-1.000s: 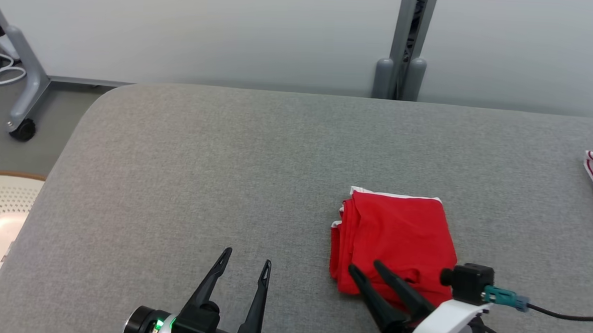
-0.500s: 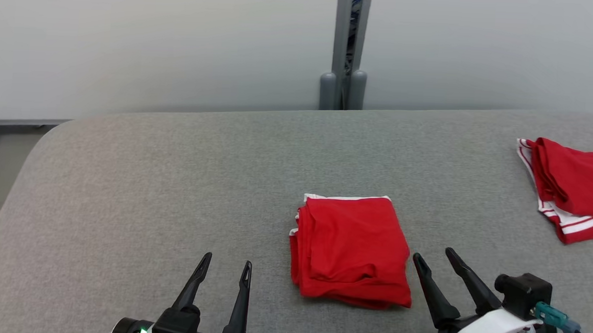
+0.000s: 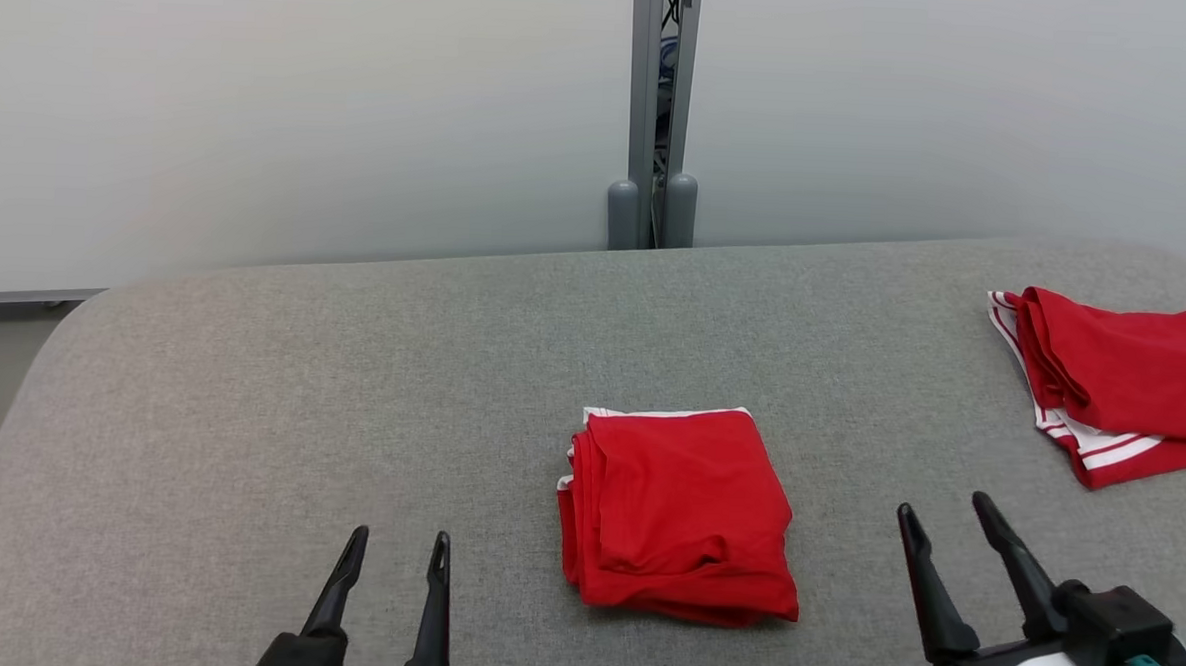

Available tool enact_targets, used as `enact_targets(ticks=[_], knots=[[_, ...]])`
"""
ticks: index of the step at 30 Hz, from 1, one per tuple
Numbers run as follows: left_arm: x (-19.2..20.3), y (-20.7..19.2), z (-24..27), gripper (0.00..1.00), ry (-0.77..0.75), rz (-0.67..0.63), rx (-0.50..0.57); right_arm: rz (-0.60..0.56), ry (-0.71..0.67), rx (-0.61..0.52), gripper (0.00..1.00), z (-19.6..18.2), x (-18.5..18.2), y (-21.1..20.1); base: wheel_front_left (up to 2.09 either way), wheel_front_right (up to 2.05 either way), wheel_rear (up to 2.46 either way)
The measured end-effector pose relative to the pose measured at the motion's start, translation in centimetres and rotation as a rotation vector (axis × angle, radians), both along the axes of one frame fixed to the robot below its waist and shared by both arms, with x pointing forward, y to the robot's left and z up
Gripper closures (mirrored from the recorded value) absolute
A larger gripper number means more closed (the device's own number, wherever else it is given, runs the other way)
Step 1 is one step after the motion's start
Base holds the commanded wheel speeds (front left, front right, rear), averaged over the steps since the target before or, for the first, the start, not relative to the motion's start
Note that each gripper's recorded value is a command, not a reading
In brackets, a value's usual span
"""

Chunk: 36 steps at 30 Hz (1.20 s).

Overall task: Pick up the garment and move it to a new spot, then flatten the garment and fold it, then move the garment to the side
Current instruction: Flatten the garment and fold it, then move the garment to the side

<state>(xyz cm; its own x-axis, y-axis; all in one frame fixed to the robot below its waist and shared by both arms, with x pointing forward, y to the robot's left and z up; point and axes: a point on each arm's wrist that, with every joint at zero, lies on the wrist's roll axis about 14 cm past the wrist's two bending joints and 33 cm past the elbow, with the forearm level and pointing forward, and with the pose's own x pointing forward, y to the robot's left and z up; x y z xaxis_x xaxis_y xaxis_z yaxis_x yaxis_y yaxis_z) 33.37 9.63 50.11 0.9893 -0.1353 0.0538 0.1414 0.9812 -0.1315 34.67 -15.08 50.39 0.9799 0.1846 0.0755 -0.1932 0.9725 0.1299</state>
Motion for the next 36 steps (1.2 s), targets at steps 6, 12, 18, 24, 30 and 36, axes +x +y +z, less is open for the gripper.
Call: enact_targets(ticks=[6,12,18,24,30,36], knots=[[-0.8,2.2,-0.4,0.00,0.018,0.079,-0.032,-0.039,-0.062,0.025,0.00,1.8,-1.0,-0.5,0.00,0.00,0.00],[-1.2,4.7,-0.4,0.00,0.023,0.170,-0.050,-0.022,-0.046,0.018,0.00,1.1,-2.4,0.6,0.00,0.00,0.00],[-1.4,5.6,0.2,0.00,-0.006,0.193,-0.009,-0.002,-0.040,0.006,0.00,0.8,-2.9,1.3,0.00,0.00,0.00],[-1.9,5.3,-0.6,0.00,0.011,0.173,0.037,0.017,-0.027,-0.003,0.00,0.4,-3.1,1.9,0.00,0.00,0.00],[-2.0,5.2,-0.9,0.00,0.019,0.167,0.039,0.027,-0.016,-0.006,0.00,0.0,-3.1,2.1,0.00,0.00,0.00],[-2.1,5.0,-1.0,0.00,0.022,0.161,0.043,0.033,-0.012,0.001,0.00,-0.1,-3.1,2.3,0.00,0.00,0.00]])
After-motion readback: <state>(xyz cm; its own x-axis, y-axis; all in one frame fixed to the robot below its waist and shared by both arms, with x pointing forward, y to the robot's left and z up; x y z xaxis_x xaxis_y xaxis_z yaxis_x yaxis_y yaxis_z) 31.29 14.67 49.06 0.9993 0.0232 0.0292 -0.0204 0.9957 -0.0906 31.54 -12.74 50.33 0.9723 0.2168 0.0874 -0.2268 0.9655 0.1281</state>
